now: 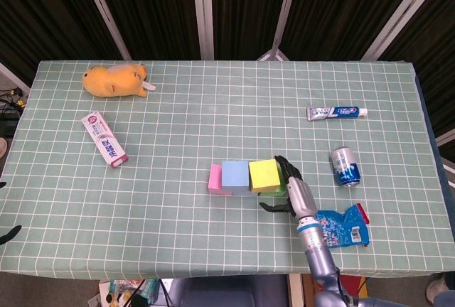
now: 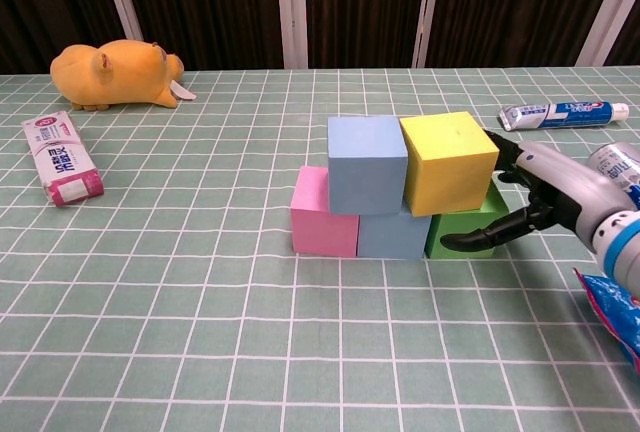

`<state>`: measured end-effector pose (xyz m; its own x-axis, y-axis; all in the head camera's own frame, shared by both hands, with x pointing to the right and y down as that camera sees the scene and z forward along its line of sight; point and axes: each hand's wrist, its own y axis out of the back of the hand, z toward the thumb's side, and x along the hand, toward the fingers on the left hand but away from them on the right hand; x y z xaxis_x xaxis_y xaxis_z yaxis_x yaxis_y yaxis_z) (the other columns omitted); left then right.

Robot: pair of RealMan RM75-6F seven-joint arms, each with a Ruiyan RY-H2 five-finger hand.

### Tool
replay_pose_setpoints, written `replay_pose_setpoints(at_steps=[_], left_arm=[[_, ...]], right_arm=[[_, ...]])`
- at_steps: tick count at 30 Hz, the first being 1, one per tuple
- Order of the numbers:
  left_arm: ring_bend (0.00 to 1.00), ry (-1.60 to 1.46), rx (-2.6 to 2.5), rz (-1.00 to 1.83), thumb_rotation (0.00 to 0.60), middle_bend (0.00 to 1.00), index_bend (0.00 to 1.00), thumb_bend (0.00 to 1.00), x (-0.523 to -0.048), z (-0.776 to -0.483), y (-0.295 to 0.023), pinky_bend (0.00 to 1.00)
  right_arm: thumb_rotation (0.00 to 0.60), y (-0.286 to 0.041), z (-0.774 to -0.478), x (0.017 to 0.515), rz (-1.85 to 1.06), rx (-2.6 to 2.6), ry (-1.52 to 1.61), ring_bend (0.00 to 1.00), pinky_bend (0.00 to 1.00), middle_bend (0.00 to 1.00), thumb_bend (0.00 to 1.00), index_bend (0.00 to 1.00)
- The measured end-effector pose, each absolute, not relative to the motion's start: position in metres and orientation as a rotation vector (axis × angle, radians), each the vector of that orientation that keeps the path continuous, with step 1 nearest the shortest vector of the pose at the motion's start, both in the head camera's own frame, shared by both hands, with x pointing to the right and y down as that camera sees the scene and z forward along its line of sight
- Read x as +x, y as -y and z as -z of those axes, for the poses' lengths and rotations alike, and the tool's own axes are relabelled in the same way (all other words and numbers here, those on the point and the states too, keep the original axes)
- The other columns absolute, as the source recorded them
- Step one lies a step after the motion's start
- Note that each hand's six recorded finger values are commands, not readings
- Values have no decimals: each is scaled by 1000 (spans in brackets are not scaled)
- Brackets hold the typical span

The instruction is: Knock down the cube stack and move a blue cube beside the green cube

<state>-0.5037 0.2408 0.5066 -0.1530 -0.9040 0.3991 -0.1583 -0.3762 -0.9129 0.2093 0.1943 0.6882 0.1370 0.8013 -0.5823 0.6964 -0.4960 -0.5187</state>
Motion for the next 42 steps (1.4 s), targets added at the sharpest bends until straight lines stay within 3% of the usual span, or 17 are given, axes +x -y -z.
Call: replay_pose_setpoints(at_steps=[7, 11, 14, 20, 21, 30, 42], left_arm=[[0, -1218, -1513, 1589, 600, 0, 227, 133, -503, -508, -241, 0], [0, -1224, -1507, 1590, 600, 0, 228, 132, -504, -507, -241, 0], [0, -1216, -1513, 1594, 600, 0, 229, 132, -503, -508, -241, 0], [0, -1210, -1515, 1596, 600, 0, 229, 133, -502, -509, -241, 0], [0, -1212, -1514, 1596, 600, 0, 229, 133, -502, -509, -241, 0], [0, -1210, -1517, 1596, 600, 0, 230, 133, -502, -509, -241, 0], [0, -1218, -1517, 1599, 600, 0, 230, 132, -504, -509, -240, 0]], right_arm=[[600, -190, -700, 212, -1329, -2237, 1519, 240, 5, 55, 91, 37], [600, -189, -708, 211, -1362, -2237, 1497, 305, 71, 173, 91, 100], [600, -189, -712, 214, -1384, -2221, 1484, 426, 161, 309, 98, 205], [600, -186, -709, 218, -1364, -2175, 1527, 662, 390, 549, 303, 619], [600, -185, -708, 218, -1354, -2166, 1534, 674, 399, 559, 318, 644], [600, -158, -680, 220, -1207, -2059, 1627, 678, 400, 563, 327, 648], [600, -119, -647, 180, -1143, -2116, 1823, 678, 400, 563, 327, 648]])
